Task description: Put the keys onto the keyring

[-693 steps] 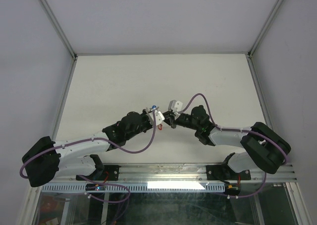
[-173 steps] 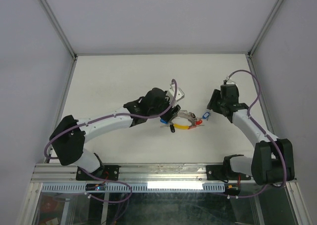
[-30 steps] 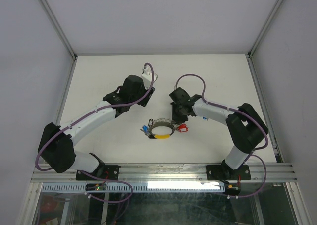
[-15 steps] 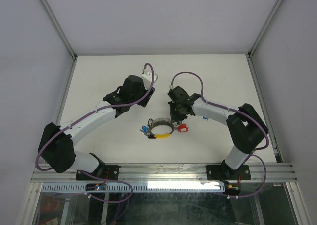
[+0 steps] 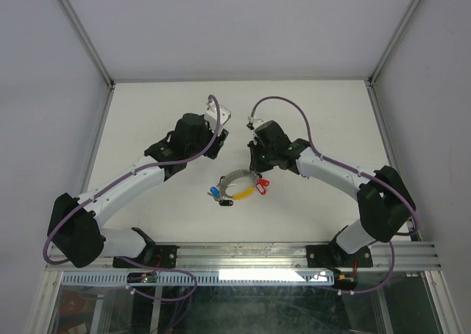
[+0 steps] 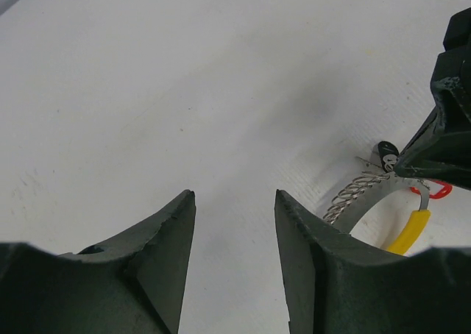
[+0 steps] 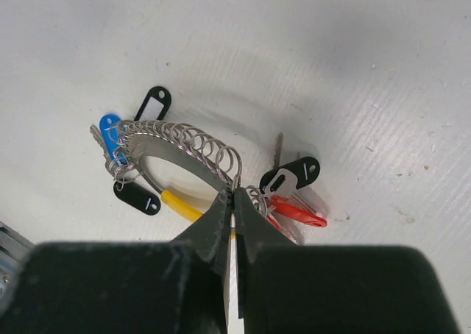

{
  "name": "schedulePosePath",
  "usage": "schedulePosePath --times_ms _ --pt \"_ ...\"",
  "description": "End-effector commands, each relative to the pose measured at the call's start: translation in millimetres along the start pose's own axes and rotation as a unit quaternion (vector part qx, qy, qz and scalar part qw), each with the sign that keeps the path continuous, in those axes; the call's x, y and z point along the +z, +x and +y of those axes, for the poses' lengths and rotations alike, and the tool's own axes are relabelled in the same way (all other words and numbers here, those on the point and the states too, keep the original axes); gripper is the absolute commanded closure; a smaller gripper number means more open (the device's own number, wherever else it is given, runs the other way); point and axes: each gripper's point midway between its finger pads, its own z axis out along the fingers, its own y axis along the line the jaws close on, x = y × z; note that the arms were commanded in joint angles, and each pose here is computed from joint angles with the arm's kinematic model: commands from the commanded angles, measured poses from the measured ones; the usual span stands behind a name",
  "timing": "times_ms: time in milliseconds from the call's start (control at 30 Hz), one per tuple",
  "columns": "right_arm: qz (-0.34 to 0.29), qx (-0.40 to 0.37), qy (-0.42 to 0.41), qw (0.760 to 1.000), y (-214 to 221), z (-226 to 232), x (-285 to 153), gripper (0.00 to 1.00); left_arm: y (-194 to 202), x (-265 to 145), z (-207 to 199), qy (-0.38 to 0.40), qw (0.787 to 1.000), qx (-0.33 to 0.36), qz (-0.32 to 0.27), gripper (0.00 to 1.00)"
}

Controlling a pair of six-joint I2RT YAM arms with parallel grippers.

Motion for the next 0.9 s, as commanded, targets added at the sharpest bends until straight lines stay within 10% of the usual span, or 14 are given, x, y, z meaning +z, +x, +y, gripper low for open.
schedulePosePath --times_ms 0,367,867 --pt "-0.115 -0.051 -0.055 0.991 -44 23 -30 1.00 -41 -21 4 0.000 0.996 -0.003 -0.085 0.54" --pt "-0.253 -0.158 -0.081 0.951 -69 30 -92 1.00 -84 -88 -6 0.034 0.961 -0.008 -0.274 0.35" --pt "-0.319 -0.332 -0.170 0.871 -28 51 -120 1.00 -73 -98 -82 0.244 0.911 -0.044 -0.331 0.10"
